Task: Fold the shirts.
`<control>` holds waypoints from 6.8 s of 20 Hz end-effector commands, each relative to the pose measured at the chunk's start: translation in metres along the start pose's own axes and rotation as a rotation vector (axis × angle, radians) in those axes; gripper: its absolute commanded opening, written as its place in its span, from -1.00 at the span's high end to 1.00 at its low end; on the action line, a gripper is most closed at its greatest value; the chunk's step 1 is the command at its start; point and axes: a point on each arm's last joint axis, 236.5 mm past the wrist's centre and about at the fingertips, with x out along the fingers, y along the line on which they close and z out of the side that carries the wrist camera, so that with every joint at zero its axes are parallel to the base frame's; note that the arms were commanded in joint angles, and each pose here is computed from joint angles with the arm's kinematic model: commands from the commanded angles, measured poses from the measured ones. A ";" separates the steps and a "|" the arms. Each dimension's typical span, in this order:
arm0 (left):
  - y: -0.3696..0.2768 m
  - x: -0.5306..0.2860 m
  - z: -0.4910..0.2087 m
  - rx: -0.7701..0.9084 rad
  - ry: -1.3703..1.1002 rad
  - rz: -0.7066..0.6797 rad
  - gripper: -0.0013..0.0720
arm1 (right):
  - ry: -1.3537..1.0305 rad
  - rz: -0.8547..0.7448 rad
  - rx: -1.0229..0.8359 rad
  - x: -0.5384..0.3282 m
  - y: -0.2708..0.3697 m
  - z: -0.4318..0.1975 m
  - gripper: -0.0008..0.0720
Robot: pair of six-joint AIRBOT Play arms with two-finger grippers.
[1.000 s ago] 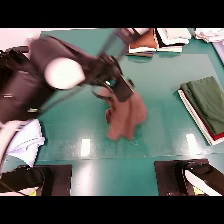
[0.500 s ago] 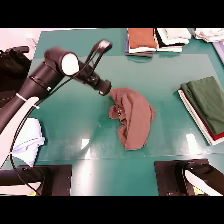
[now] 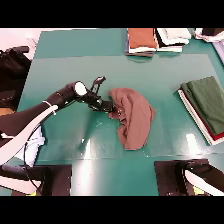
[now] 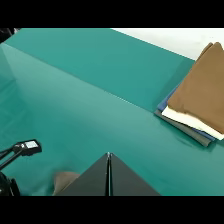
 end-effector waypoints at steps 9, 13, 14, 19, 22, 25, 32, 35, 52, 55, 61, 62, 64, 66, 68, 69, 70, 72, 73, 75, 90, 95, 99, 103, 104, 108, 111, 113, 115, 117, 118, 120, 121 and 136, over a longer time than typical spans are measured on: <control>0.000 -0.071 0.060 0.138 -0.157 0.061 0.90 | 0.322 -0.021 0.175 0.024 -0.020 -0.122 0.92; 0.009 -0.122 0.077 0.164 -0.252 0.107 0.90 | 0.683 -0.017 0.418 0.040 -0.020 -0.299 0.00; 0.008 -0.122 0.075 0.164 -0.245 0.106 0.90 | 0.746 0.020 0.500 0.047 -0.005 -0.339 -0.44; 0.009 -0.120 0.070 0.162 -0.221 0.105 0.90 | 0.872 0.200 0.796 0.087 0.074 -0.441 -0.44; 0.009 -0.119 0.068 0.162 -0.210 0.105 0.90 | 0.880 0.277 0.818 0.113 0.109 -0.447 -0.44; 0.009 -0.119 0.064 0.162 -0.195 0.105 0.90 | 0.901 0.315 0.756 0.133 0.124 -0.445 0.00; 0.064 -0.156 0.061 0.134 -0.183 0.261 0.90 | 0.784 0.221 0.521 0.133 0.058 -0.373 0.92; 0.096 -0.204 0.074 0.053 -0.279 0.303 0.90 | 0.674 0.045 0.392 0.095 -0.014 -0.316 0.92; -0.036 -0.503 0.073 0.302 -1.079 0.408 0.90 | -0.005 -0.304 0.188 -0.083 -0.076 -0.078 0.93; -0.003 -0.459 0.081 0.267 -0.965 0.441 0.90 | 0.090 -0.265 0.224 -0.051 -0.079 -0.116 0.93; -0.045 -0.530 0.079 0.330 -1.139 0.440 0.90 | 0.021 -0.255 0.159 -0.059 -0.072 -0.074 0.92; -0.066 -0.560 0.070 0.356 -1.210 0.433 0.90 | -0.013 -0.259 0.137 -0.070 -0.068 -0.058 0.93; -0.105 -0.618 0.046 0.409 -1.354 0.413 0.90 | -0.063 -0.264 0.097 -0.092 -0.057 -0.034 0.93; -0.140 -0.666 0.014 0.454 -1.458 0.395 0.90 | -0.107 -0.267 0.058 -0.115 -0.044 -0.014 0.92; -0.173 -0.700 -0.016 0.509 -1.546 0.351 0.90 | -0.123 -0.292 0.021 -0.136 -0.037 -0.003 0.92; -0.184 -0.713 -0.029 0.531 -1.589 0.338 0.90 | -0.124 -0.311 0.007 -0.147 -0.036 0.001 0.93; -0.191 -0.722 -0.038 0.543 -1.625 0.326 0.90 | -0.119 -0.322 0.001 -0.154 -0.034 0.003 0.92; -0.195 -0.729 -0.045 0.553 -1.653 0.323 0.90 | -0.096 -0.369 0.012 -0.170 -0.037 0.003 0.92; -0.193 -0.727 -0.044 0.560 -1.643 0.340 0.90 | -0.079 -0.380 0.030 -0.175 -0.038 0.002 0.93; -0.175 -0.708 -0.016 0.538 -1.574 0.380 0.90 | -0.044 -0.369 0.076 -0.172 -0.038 -0.001 0.93; 0.136 -0.271 0.196 0.110 -0.515 0.504 -0.47 | 0.702 -0.225 0.468 0.132 -0.105 -0.270 0.53; 0.154 -0.320 0.144 0.003 -0.419 0.536 -0.47 | 0.651 -0.221 0.433 0.136 -0.115 -0.237 -0.38; 0.158 -0.296 0.065 -0.082 -0.265 0.515 -0.47 | 0.607 -0.220 0.406 0.107 -0.102 -0.232 -0.35; 0.151 -0.221 -0.042 -0.183 -0.124 0.423 -0.47 | 0.572 -0.230 0.403 0.082 -0.089 -0.244 -0.35; 0.147 -0.200 -0.073 -0.224 -0.071 0.375 -0.47 | 0.566 -0.230 0.403 0.077 -0.086 -0.247 -0.35; 0.139 -0.148 -0.158 -0.350 0.065 0.261 -0.47 | 0.536 -0.235 0.397 0.065 -0.081 -0.247 -0.26; 0.129 -0.125 -0.176 -0.413 0.079 0.178 -0.47 | 0.504 -0.239 0.390 0.062 -0.082 -0.239 -0.26; 0.122 -0.116 -0.171 -0.437 0.041 0.122 -0.47 | 0.500 -0.239 0.390 0.062 -0.082 -0.238 -0.26; 0.118 -0.110 -0.167 -0.451 0.012 0.086 -0.47 | 0.500 -0.239 0.390 0.062 -0.081 -0.238 -0.26; 0.117 -0.107 -0.167 -0.468 -0.003 0.070 -0.47 | 0.500 -0.239 0.391 0.062 -0.081 -0.238 -0.26; 0.118 -0.106 -0.167 -0.470 -0.007 0.072 -0.47 | 0.500 -0.239 0.391 0.062 -0.081 -0.238 -0.26; 0.117 -0.106 -0.161 -0.460 -0.030 0.063 0.11 | 0.500 -0.239 0.392 0.062 -0.081 -0.238 -0.25; 0.118 -0.106 -0.153 -0.444 -0.060 0.059 0.44 | 0.500 -0.240 0.396 0.062 -0.081 -0.238 -0.25; 0.193 -0.263 0.023 -0.154 -0.326 0.569 -0.49 | 0.534 -0.213 0.418 0.059 -0.072 -0.243 -0.23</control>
